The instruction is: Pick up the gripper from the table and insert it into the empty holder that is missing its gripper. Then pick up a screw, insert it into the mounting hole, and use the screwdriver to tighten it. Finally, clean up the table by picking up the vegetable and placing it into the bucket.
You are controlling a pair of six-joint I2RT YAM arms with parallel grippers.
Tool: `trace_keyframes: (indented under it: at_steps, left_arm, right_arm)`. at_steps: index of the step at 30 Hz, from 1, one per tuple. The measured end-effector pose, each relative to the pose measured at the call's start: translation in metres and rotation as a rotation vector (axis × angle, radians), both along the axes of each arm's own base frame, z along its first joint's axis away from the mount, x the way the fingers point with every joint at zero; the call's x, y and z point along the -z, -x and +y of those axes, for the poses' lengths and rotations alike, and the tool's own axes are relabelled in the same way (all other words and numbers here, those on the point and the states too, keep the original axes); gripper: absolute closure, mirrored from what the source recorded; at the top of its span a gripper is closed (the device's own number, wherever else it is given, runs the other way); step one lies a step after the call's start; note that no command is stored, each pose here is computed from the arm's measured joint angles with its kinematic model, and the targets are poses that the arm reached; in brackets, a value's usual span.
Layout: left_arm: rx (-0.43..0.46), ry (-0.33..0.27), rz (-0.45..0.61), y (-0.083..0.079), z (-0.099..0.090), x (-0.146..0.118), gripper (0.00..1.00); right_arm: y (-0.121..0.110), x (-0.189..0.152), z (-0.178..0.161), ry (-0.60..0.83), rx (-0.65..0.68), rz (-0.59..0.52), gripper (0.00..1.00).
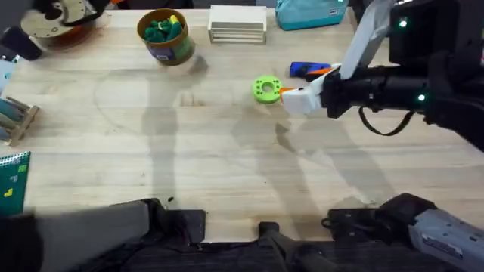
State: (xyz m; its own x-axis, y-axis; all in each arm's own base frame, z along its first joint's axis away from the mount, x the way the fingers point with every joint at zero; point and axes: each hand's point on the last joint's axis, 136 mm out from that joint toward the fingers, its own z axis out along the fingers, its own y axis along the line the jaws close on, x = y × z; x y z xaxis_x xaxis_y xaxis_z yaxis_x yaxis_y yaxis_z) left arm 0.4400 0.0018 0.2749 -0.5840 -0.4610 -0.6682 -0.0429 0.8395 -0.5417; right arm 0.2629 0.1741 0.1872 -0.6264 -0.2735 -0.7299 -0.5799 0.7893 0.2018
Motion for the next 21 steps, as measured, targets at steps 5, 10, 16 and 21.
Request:
trace_keyframes:
  at_steps: [5, 10, 16, 21]
  left_arm:
    - [0.209, -0.136, 0.059, 0.075, -0.041, -0.011, 0.01]
    - [0.48, -0.257, 0.122, 0.14, -0.086, -0.001, 0.01]
    - [0.649, -0.315, 0.148, 0.186, -0.11, 0.002, 0.011]
    - [0.675, -0.325, 0.167, 0.197, -0.11, 0.005, 0.008]
  right_arm:
    - [0.005, -0.014, -0.002, 0.003, 0.007, 0.027, 0.207]
    - [0.014, -0.032, -0.006, 0.017, 0.009, 0.06, 0.207]
    - [0.027, -0.049, -0.013, 0.013, 0.014, 0.048, 0.207]
    - [0.037, -0.055, -0.018, 0.009, 0.014, 0.04, 0.208]
